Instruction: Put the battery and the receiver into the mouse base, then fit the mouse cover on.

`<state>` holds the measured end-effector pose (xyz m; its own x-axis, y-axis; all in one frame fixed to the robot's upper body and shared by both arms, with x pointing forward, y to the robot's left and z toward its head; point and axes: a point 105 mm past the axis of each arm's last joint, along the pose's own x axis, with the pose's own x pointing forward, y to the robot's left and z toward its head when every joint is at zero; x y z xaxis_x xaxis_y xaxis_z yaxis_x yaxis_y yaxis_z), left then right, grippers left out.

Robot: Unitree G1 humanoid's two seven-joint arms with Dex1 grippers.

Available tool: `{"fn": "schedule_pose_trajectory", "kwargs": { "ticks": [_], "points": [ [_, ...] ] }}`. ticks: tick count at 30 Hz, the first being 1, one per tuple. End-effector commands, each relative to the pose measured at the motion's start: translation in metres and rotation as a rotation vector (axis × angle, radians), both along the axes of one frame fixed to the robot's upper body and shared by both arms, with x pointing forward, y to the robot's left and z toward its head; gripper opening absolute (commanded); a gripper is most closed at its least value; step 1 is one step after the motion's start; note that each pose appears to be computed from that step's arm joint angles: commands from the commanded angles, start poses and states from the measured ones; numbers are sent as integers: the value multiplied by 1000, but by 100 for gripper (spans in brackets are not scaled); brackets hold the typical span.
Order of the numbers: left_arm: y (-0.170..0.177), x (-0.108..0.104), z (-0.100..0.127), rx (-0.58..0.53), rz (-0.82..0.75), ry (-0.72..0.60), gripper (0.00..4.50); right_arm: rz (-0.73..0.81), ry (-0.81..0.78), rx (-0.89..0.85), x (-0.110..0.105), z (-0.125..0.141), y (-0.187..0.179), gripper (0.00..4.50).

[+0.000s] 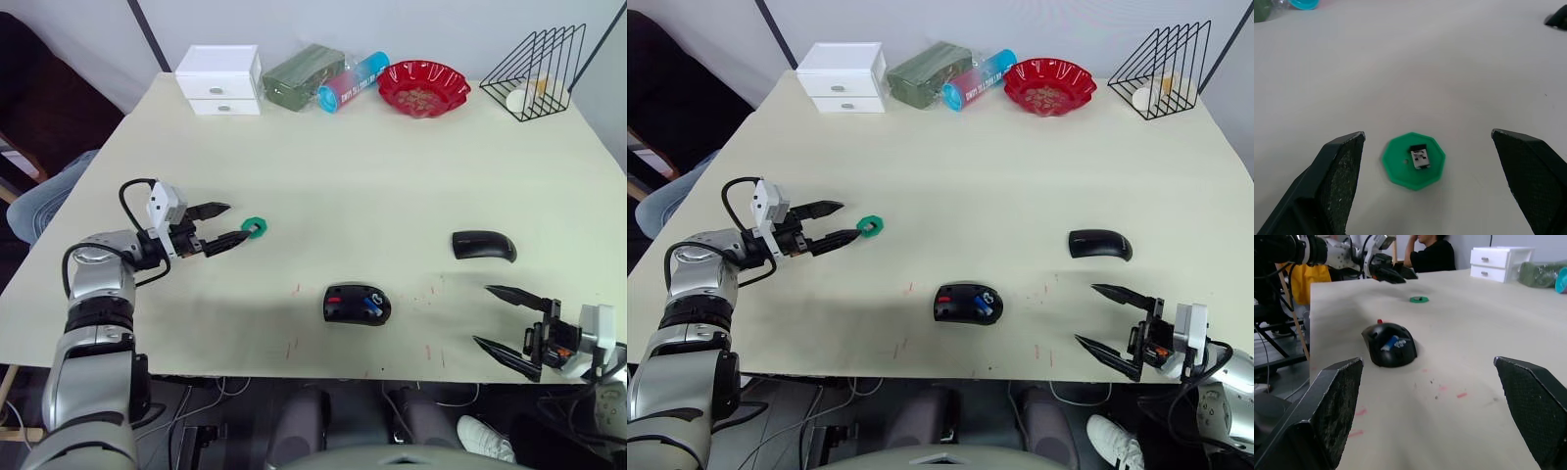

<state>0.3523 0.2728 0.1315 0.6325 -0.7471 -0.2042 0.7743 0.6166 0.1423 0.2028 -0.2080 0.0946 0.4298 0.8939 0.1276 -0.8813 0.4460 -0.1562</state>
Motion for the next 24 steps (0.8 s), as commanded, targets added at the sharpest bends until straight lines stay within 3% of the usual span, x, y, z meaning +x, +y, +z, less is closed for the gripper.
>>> {"fn": "schedule_pose_trajectory", "kwargs": {
  "ticks": [1, 2, 5, 7, 12, 15, 16, 18, 24],
  "points": [
    [4, 1, 13, 17, -2, -35, 441, 4, -36, -2, -2, 7, 3, 450],
    [4, 1, 12, 17, 2, -33, 441, 5, -37, -1, -2, 7, 4, 450],
    [2, 2, 10, 19, 1, -24, 379, 13, -40, 1, -1, 7, 6, 450],
    [0, 4, 11, 21, 0, -24, 306, 17, -42, 0, 1, 7, 7, 450],
    [-2, 5, 11, 16, 3, -13, 294, 16, -48, 0, 4, 6, 7, 450],
    [-2, 6, 10, 13, 5, -10, 221, 16, -51, 2, 5, 6, 7, 450],
    [-2, 6, 10, 20, 10, -12, 168, 16, -53, 2, 5, 6, 8, 450],
    [-2, 7, 9, 24, 15, -13, 147, 15, -55, 2, 5, 6, 8, 450],
    [-5, 12, 4, 48, 42, -21, 147, 8, -55, -2, 5, 4, 6, 450]
  ]
}}
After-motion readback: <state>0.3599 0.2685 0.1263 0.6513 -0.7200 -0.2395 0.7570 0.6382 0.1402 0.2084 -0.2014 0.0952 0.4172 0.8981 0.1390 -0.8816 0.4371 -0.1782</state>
